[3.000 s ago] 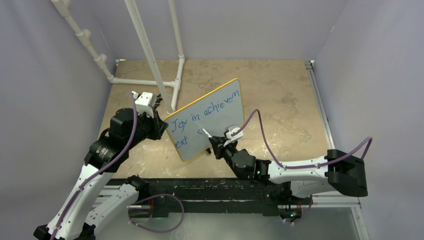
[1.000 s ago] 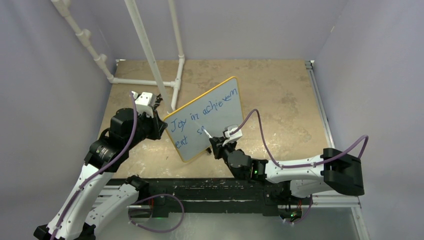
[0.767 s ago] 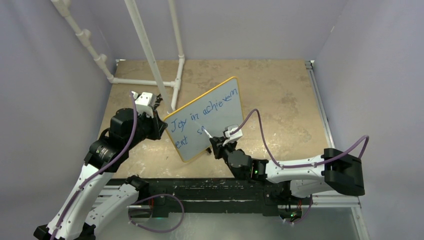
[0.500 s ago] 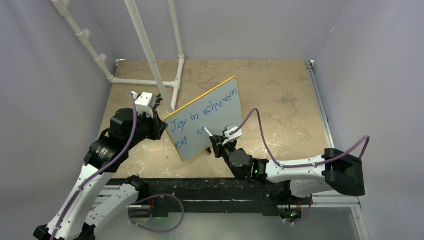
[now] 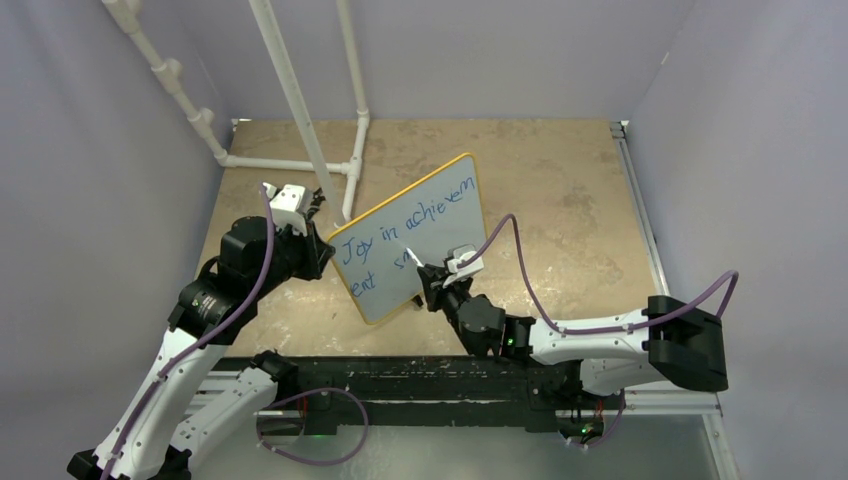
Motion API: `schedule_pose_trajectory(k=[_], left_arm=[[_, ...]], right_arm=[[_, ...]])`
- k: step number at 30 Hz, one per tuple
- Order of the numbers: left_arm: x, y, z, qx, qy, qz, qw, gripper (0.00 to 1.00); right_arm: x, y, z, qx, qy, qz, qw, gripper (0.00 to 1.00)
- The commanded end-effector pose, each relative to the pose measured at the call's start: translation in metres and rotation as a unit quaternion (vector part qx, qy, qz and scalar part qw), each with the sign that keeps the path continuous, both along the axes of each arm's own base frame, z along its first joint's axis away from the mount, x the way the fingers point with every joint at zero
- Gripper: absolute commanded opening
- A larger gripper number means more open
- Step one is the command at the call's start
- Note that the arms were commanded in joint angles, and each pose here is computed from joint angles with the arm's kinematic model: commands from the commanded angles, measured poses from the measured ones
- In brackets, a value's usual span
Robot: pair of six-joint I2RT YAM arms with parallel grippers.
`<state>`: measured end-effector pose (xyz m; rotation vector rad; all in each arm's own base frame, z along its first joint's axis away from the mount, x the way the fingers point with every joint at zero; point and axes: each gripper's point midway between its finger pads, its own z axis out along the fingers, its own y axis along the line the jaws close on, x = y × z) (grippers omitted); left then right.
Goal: Write a sentence on the whiteboard
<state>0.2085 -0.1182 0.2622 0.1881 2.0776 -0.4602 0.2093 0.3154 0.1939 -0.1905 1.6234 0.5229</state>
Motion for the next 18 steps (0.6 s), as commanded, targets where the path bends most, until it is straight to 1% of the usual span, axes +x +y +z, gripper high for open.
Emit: schedule_pose_trajectory(k=[1, 11, 18], left_arm=[[0.001, -0.001, 0.012, -0.013, -0.01, 0.003, 1.0, 0.0], [0.001, -0.001, 0.013, -0.014, -0.011, 0.003, 1.0, 0.0], [0.001, -0.001, 0.014, -0.015, -0.012, 0.004, 1.0, 0.0]], right_arm=[[0.009, -0.006, 0.006, 0.012, 0.003, -0.028, 1.0, 0.0], [0.004, -0.013, -0.024, 0.006, 0.042, -0.031, 0.999, 0.0], [0.002, -0.015, -0.03, 0.008, 0.053, -0.032, 0.998, 0.0]])
